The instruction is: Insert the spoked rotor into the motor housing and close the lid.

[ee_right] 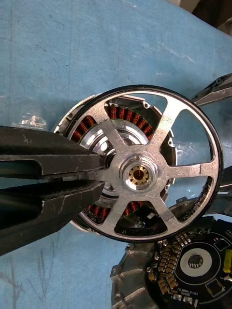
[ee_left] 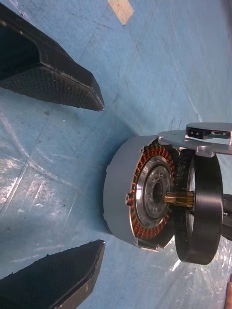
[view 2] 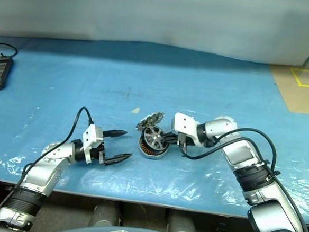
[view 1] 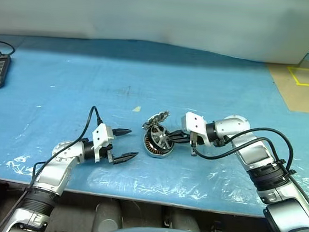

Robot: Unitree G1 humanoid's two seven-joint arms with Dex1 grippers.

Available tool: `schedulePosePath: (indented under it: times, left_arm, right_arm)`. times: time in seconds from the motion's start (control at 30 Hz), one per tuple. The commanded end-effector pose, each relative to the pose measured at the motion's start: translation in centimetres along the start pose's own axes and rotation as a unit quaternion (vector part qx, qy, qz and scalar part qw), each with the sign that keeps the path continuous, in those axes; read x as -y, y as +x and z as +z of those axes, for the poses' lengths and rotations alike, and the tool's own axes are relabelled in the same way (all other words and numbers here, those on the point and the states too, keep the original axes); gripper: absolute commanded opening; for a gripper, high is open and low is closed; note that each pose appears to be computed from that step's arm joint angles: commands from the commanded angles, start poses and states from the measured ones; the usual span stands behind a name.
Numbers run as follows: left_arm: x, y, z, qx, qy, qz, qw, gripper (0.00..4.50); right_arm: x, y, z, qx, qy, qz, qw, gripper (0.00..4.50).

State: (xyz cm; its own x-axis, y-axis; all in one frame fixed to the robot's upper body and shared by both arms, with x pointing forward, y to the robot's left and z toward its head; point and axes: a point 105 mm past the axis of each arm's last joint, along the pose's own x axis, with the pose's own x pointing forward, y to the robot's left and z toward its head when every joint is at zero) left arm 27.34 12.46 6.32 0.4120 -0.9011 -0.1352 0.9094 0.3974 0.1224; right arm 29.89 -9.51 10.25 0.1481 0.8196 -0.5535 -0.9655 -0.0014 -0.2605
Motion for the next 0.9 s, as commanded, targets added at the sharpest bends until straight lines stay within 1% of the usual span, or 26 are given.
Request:
schedulePosePath:
  times: [0.03,0.33,0.47,0.57,0.67,0.83,0.9]
  left_arm:
    - [0.2,0.1,1.0,0.01,0.017,-0.002,1.0,4.5]
    - [0.0,0.1,1.3,0.009,0.018,0.0,1.0,4.5]
    - [-0.1,0.0,1.3,0.009,0.017,0.0,1.0,4.5]
    - [-0.1,0.0,1.1,0.008,0.017,0.0,1.0,4.5]
    - [-0.2,-0.1,1.0,0.007,0.016,0.0,1.0,4.5]
    - [-0.3,-0.1,0.6,0.006,0.015,0.0,1.0,4.5]
    - [-0.3,-0.2,0.6,0.006,0.016,0.0,1.0,4.5]
  right_arm:
    - [0.8,-0.7,0.9,-0.001,-0.028,-0.014,1.0,0.1]
    - [1.0,-0.7,0.8,-0.003,-0.029,-0.015,0.999,0.1]
    - [1.1,-0.7,0.8,-0.006,-0.031,-0.02,0.999,1.08]
    - [1.2,-0.9,0.7,-0.009,-0.04,-0.026,0.999,2.12]
    - [1.2,-1.0,0.8,-0.005,-0.041,-0.026,0.999,2.12]
    - [1.1,-1.1,2.2,0.034,-0.027,-0.019,0.999,2.12]
    - [1.1,-1.0,2.4,0.041,-0.022,-0.02,0.999,1.76]
